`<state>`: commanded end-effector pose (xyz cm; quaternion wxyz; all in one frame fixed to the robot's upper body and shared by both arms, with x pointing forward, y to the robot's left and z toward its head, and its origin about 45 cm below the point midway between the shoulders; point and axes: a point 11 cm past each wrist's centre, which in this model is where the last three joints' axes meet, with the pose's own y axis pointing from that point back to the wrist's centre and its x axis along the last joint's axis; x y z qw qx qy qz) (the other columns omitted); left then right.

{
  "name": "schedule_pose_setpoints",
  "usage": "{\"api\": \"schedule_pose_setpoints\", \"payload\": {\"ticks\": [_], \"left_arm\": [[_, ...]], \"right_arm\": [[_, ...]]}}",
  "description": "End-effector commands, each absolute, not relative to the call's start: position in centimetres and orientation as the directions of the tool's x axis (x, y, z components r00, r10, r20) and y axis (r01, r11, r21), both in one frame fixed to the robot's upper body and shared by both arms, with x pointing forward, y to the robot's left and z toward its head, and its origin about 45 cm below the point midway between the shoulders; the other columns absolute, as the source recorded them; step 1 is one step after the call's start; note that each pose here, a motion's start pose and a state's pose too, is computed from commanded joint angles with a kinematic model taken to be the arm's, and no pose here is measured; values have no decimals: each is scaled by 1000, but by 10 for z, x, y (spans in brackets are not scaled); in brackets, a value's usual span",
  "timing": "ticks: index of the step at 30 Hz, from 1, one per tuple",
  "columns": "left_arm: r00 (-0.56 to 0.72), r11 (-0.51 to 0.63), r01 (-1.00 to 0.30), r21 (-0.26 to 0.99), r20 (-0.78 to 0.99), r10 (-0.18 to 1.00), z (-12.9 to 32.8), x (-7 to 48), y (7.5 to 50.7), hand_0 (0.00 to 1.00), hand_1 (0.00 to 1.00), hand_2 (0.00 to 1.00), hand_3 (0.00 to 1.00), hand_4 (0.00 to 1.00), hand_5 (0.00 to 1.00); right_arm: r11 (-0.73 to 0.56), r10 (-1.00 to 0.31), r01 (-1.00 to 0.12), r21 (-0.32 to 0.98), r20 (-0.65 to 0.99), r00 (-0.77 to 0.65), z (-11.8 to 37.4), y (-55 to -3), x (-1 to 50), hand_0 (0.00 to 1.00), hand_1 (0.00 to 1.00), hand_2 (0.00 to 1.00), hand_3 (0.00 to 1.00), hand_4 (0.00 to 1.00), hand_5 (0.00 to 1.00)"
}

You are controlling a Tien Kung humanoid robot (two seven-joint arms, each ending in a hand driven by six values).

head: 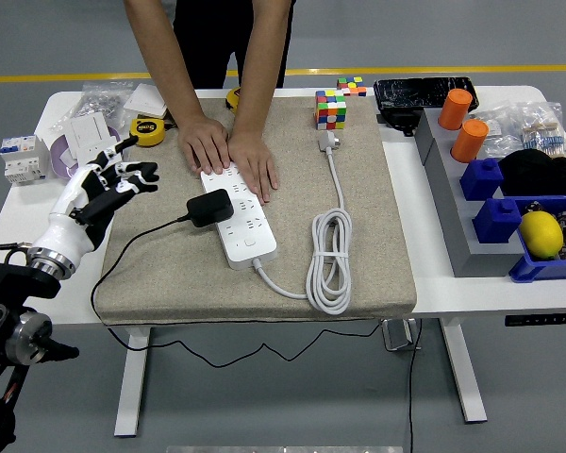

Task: Pick up the plug,place it near the board,insert it into the board,press the button

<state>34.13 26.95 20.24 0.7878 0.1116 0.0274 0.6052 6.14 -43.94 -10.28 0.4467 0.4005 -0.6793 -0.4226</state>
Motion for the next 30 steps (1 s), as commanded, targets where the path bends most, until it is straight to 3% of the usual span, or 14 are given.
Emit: {"api": "schedule_pose_setpoints", "payload": {"ticks": [4,9,22,25,30], "left_arm": [[394,302,-902,308,304,867,195,347,251,141,23,148,729,500,2],[469,292,-873,390,507,723,183,355,238,141,23,148,729,500,2],[458,161,-889,429,854,246,171,369,231,143,19,150,748,496,2],[487,166,-873,459,840,238,167,368,226,143,19,150,748,496,2],[549,261,-835,485,771,322,164,361,208,142,20,153,753,485,2]], "right_arm": [[324,-921,-169,931,270,-280,-102,-441,63,786,709,701,678,998,791],[322,-922,-168,932,269,-277,-102,-440,63,786,709,701,678,998,791],[323,-923,-169,931,271,-273,-102,-441,63,785,709,701,678,998,791],[322,-924,-173,931,269,-272,-102,-440,65,785,709,701,678,998,791],[323,-924,-168,931,271,-270,-102,-441,63,785,709,701,678,998,791]]}}
